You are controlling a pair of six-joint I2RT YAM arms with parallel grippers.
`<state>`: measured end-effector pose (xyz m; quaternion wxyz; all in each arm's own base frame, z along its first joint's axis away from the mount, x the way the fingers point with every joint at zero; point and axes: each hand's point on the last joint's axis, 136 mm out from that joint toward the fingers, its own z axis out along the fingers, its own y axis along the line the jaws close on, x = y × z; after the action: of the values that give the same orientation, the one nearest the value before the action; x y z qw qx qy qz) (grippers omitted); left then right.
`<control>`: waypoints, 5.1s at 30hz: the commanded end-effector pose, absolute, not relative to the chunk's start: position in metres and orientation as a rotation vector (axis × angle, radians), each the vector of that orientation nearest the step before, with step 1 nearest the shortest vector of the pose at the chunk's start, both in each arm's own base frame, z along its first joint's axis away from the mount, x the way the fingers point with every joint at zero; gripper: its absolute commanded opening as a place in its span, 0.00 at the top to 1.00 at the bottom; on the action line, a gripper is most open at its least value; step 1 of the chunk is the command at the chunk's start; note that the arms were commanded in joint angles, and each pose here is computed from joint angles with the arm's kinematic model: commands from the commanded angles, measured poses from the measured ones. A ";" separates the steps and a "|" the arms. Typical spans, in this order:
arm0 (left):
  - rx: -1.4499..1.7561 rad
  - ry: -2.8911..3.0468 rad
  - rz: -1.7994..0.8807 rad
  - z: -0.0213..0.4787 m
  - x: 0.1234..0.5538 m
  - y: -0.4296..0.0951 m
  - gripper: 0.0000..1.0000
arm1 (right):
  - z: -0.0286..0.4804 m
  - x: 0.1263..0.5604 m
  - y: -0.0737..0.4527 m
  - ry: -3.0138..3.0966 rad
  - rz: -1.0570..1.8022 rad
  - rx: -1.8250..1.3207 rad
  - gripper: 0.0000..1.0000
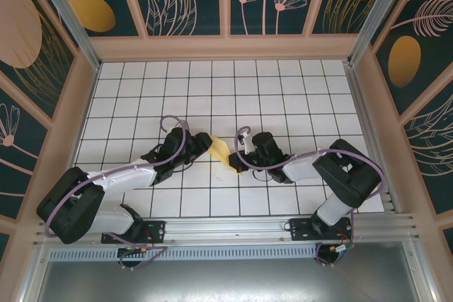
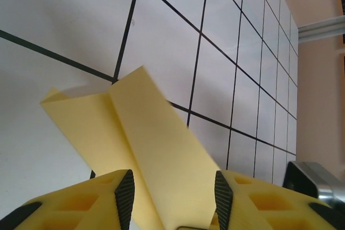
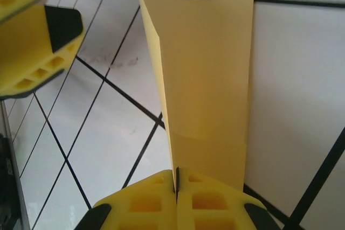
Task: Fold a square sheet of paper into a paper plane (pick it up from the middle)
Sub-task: Fold the wing for the fifth time at the center of the table.
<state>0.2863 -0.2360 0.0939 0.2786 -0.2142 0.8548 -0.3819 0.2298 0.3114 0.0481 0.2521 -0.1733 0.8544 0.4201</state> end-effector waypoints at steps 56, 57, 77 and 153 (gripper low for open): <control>-0.392 2.409 -1.230 0.027 0.288 -0.288 0.55 | 0.018 0.232 0.314 2.589 1.486 -0.094 0.98; -0.402 2.426 -1.216 0.023 0.287 -0.287 0.55 | 0.019 0.232 0.314 2.586 1.485 -0.094 0.98; -0.452 2.545 -1.097 -0.008 0.279 -0.277 0.59 | 0.015 0.220 0.291 2.694 1.295 -0.114 0.88; -0.426 2.621 -1.038 -0.017 0.276 -0.277 0.62 | 0.081 0.228 0.289 2.581 0.988 -0.322 0.69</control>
<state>0.2889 -0.2952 0.0291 0.1765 -0.1406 0.8729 -0.4325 0.2203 0.2869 0.0468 0.1552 -0.1279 0.9268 0.3171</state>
